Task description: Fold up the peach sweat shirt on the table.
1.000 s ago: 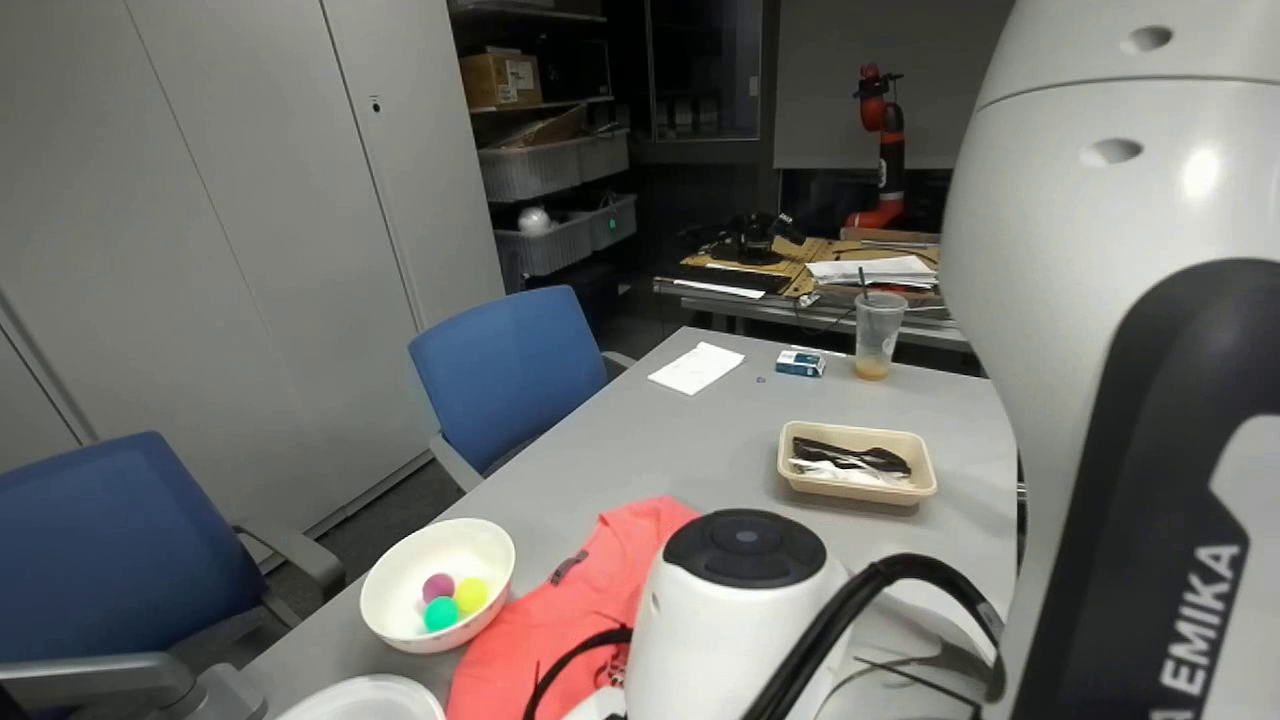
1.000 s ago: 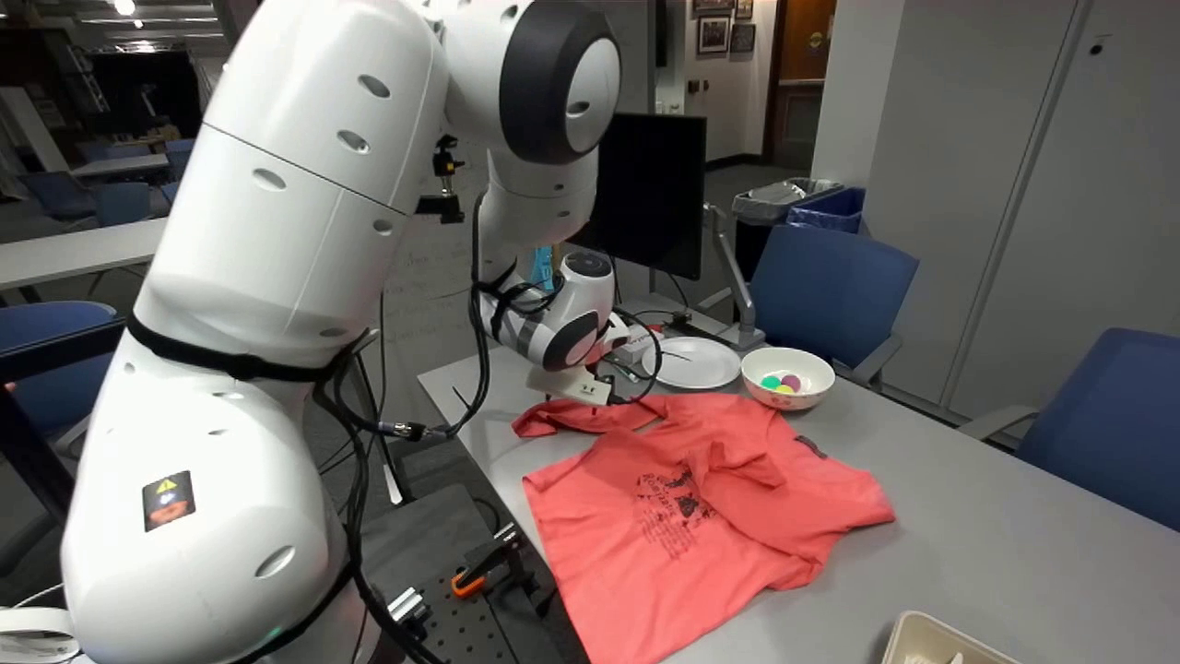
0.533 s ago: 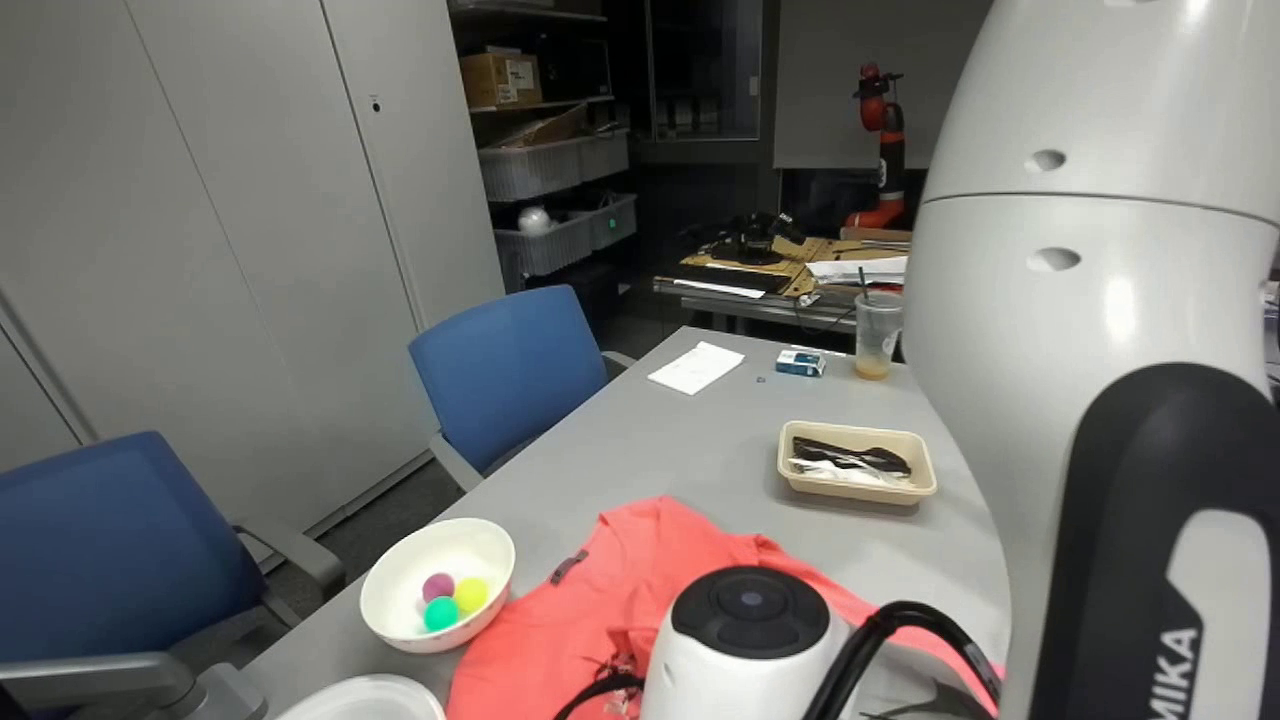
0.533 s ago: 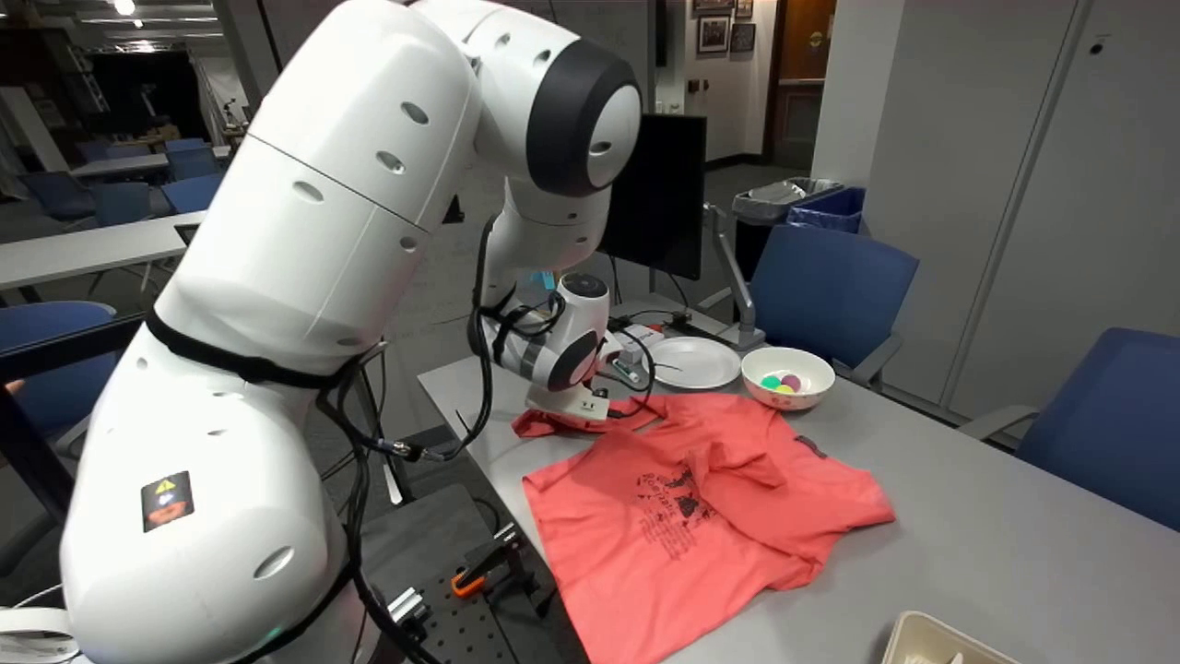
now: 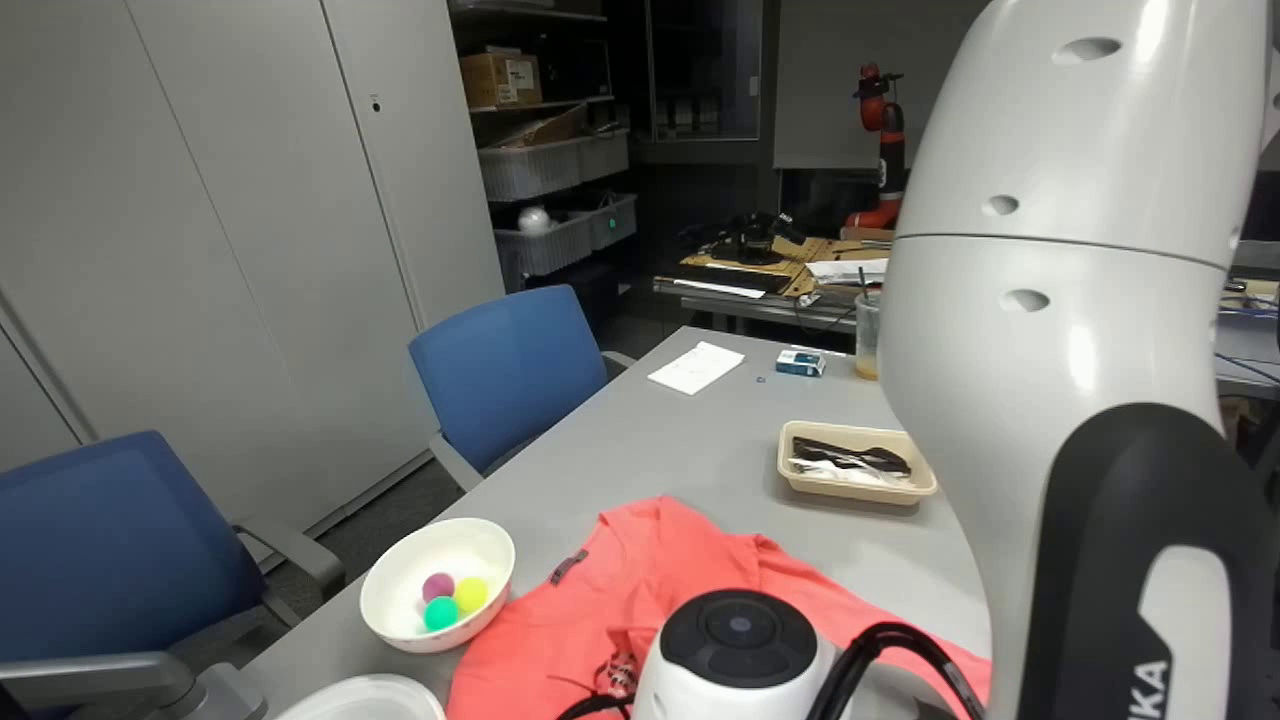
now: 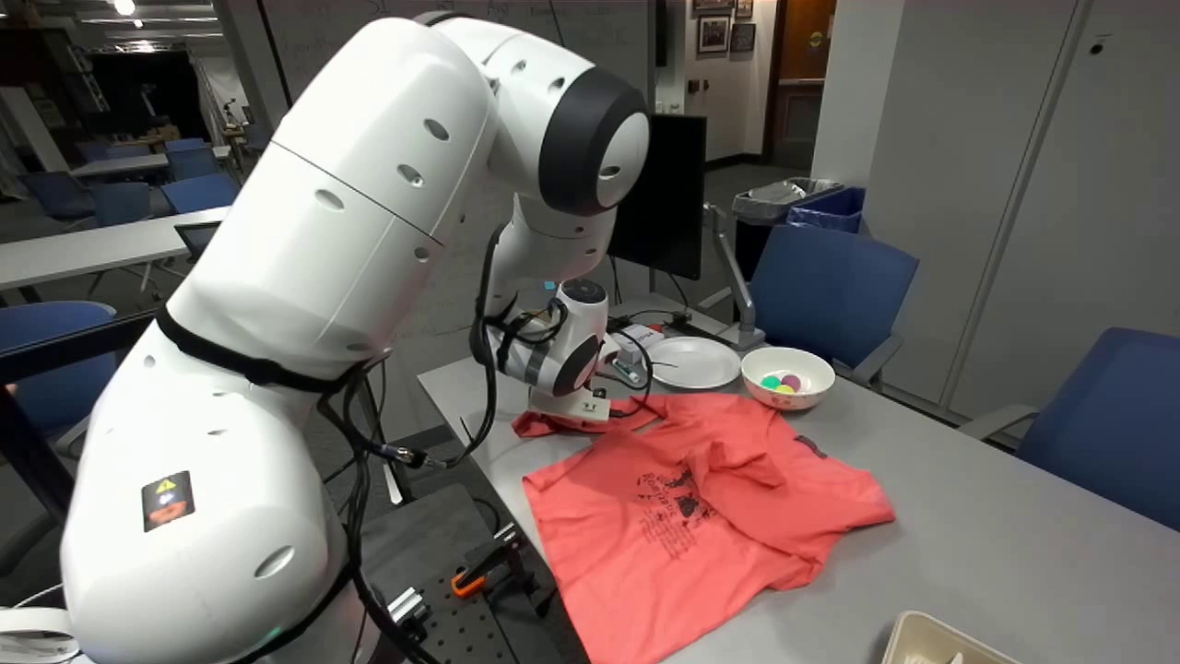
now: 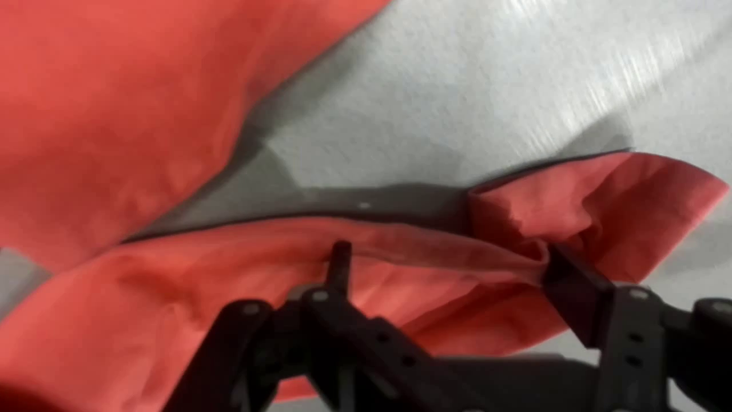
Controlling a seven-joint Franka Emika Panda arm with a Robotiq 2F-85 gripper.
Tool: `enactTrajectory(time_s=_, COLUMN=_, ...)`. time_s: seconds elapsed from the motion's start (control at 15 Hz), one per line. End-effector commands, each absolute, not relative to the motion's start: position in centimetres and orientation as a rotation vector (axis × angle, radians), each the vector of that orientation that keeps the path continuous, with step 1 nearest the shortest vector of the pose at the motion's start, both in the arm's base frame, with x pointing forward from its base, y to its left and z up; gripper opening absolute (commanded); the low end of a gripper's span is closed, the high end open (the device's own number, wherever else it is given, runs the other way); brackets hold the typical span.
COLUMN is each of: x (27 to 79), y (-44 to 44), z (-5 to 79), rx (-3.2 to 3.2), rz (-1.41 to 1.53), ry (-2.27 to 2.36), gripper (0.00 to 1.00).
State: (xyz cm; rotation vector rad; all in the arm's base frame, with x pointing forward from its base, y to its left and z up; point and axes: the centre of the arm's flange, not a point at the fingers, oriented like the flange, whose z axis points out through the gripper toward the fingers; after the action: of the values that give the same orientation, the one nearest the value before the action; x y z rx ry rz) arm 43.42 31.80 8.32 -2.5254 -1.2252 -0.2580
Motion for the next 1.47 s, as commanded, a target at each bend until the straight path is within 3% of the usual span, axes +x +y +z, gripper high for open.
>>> enactTrajectory(time_s=0.0, x=43.8, y=32.1, z=7.6, rx=-2.507, rz=-0.292, ry=-1.228, gripper=0.54)
enactTrajectory(time_s=0.47, x=44.5, y=31.8, z=8.3, rx=-2.516, rz=-0.31, ry=-1.18, gripper=0.01)
enactTrajectory(time_s=1.0, x=47.0, y=31.8, z=14.3, rx=-2.507, rz=-0.428, ry=-0.989, gripper=0.01)
enactTrajectory(time_s=1.4, x=51.9, y=27.5, z=23.7, rx=-2.549, rz=-0.807, ry=-0.774, gripper=0.01)
